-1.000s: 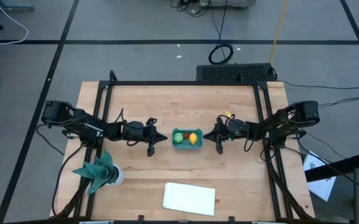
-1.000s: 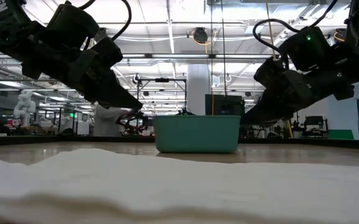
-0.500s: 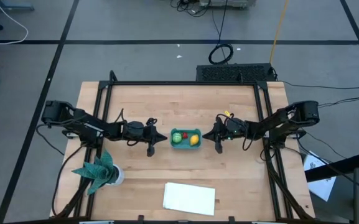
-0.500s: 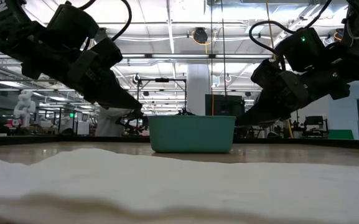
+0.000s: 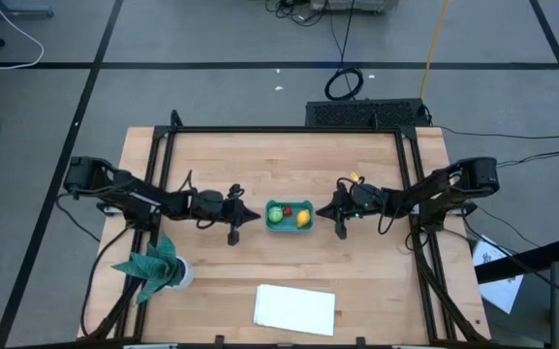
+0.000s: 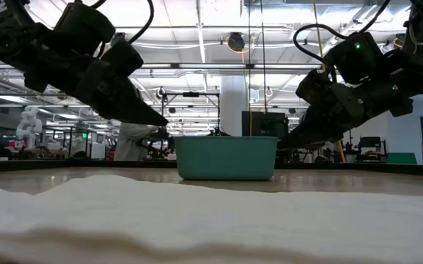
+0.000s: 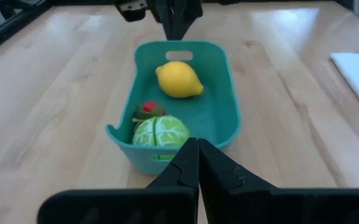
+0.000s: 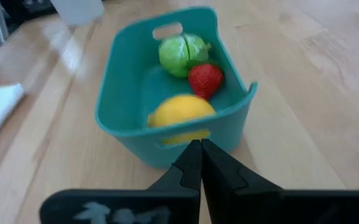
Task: Pick and placing Produce into tupperware
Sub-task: Return to home position
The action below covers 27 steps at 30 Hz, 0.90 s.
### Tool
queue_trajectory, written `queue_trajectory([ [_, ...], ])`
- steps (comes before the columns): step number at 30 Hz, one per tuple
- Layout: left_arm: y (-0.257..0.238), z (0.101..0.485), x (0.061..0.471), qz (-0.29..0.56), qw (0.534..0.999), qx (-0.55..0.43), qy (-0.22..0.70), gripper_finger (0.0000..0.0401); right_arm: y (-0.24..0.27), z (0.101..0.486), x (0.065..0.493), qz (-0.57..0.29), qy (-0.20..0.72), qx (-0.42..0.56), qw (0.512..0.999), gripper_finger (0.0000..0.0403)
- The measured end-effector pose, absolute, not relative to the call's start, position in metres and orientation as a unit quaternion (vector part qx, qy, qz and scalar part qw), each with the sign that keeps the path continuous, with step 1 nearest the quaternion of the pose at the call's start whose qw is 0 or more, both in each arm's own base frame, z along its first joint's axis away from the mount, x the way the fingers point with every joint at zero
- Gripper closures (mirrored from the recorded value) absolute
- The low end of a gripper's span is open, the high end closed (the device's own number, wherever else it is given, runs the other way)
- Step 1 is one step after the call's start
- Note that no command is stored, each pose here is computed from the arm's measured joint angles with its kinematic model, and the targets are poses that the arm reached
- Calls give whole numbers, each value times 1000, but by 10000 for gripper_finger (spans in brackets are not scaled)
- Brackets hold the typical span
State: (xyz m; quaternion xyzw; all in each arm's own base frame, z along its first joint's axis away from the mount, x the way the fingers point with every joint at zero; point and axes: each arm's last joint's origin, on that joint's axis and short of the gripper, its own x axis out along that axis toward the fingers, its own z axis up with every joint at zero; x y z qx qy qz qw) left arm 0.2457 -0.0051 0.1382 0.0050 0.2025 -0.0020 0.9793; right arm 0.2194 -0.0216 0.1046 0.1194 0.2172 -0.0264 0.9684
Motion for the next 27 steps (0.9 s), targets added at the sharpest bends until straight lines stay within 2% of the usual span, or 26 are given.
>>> queue_trajectory([
  [6, -10, 145, 243, 10, 979, 44, 197, 400, -21, 115, 214, -25, 225, 112, 968, 403],
  [13, -16, 166, 224, 61, 975, 98, 191, 400, -19, 144, 199, -18, 201, 90, 975, 403],
  [21, -18, 173, 173, 88, 987, 89, 100, 400, -15, 156, 171, -17, 142, 92, 985, 403],
  [27, -14, 173, 151, 93, 991, 75, 55, 401, -10, 158, 160, -36, 135, 77, 987, 403],
])
